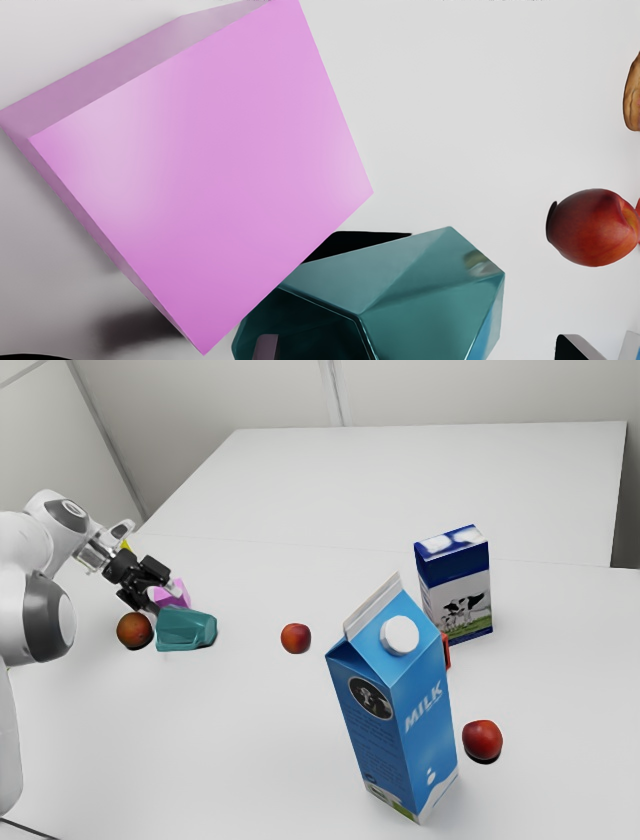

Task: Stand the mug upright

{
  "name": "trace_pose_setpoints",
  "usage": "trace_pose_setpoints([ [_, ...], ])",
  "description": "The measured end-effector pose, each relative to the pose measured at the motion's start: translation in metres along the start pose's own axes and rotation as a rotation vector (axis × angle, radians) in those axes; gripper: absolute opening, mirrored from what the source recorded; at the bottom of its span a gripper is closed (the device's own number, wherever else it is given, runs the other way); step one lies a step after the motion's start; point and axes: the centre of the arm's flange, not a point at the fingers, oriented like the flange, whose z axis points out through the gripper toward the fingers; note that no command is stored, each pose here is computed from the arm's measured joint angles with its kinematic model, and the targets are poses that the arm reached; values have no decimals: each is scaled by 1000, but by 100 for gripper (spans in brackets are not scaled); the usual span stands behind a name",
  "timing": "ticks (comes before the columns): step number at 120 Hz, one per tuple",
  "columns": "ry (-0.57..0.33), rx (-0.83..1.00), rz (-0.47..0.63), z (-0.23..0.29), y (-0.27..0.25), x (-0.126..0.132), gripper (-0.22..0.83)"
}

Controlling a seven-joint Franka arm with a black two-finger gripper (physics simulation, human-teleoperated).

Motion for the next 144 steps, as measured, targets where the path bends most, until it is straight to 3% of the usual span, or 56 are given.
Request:
trace_pose_setpoints([
  [58,-19,-79,-53,12,3,-7,61],
  [84,-29,-93,-64,15,8,-6,56],
  [124,-20,-112,-77,14,14,-5,32],
  [144,-21,-123,-81,16,19,-4,6],
])
